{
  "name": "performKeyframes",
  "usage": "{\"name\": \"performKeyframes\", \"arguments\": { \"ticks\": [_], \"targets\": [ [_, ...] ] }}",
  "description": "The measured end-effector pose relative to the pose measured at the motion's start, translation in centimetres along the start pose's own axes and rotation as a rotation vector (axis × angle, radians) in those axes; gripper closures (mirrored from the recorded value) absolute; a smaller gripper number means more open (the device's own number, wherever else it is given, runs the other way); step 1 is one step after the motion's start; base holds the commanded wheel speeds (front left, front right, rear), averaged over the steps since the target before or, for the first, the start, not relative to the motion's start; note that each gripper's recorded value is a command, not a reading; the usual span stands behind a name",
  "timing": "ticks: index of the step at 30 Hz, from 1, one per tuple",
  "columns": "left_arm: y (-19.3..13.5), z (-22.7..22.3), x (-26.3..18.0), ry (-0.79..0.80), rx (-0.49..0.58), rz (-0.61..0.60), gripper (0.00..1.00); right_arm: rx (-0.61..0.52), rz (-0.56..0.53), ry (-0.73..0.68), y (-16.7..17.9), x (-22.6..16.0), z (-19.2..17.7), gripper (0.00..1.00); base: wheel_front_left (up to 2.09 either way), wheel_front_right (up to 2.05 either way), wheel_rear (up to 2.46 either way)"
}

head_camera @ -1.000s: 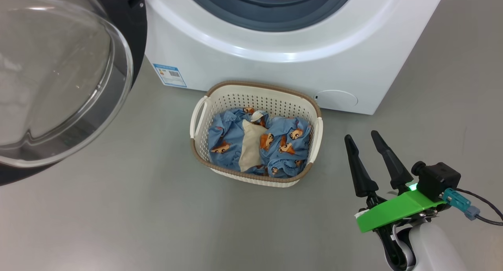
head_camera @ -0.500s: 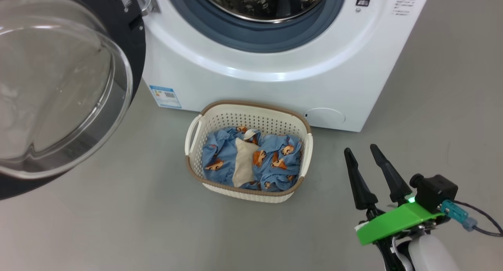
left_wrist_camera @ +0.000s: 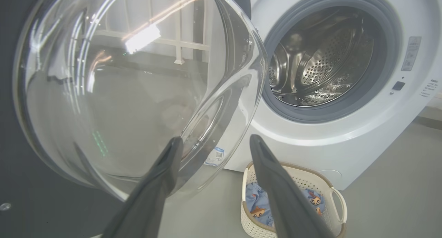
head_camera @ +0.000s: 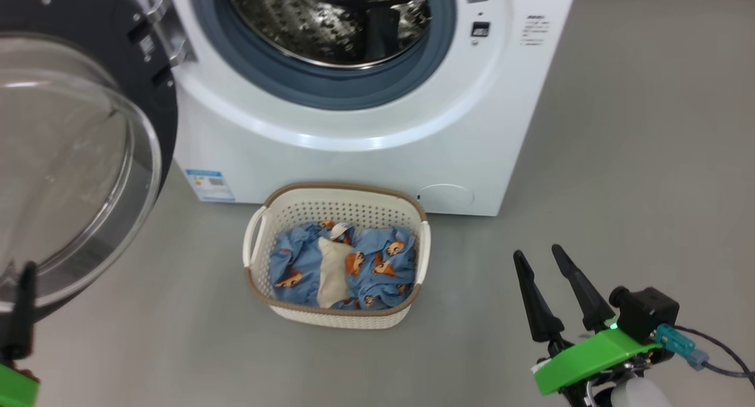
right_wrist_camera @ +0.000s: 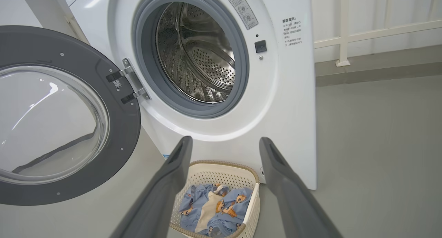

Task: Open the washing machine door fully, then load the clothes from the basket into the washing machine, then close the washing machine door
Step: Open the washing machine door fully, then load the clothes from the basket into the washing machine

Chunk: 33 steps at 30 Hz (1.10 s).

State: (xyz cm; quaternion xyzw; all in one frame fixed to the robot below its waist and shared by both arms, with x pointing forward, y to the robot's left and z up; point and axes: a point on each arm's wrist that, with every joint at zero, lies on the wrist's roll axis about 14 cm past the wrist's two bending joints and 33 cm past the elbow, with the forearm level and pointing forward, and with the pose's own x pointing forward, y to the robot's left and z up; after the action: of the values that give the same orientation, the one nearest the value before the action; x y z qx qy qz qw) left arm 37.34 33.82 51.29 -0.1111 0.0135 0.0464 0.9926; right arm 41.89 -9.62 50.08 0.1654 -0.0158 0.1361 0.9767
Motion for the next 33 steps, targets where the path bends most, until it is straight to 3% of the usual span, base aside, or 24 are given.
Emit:
{"name": "performKeyframes", "arguments": {
  "ticks": [17,33],
  "targets": [
    [-9.4,-1.2,1.1,-0.052,-0.08,-0.183,0.0,-0.083,-0.124,-0.079,-3.7,-4.1,3.5,0.0,0.0,0.0,0.0],
    [-12.1,-2.1,0.3,-0.056,-0.083,-0.232,0.0,-0.129,-0.173,-0.131,-5.6,-5.9,5.8,0.0,0.0,0.0,0.0]
  ]
}}
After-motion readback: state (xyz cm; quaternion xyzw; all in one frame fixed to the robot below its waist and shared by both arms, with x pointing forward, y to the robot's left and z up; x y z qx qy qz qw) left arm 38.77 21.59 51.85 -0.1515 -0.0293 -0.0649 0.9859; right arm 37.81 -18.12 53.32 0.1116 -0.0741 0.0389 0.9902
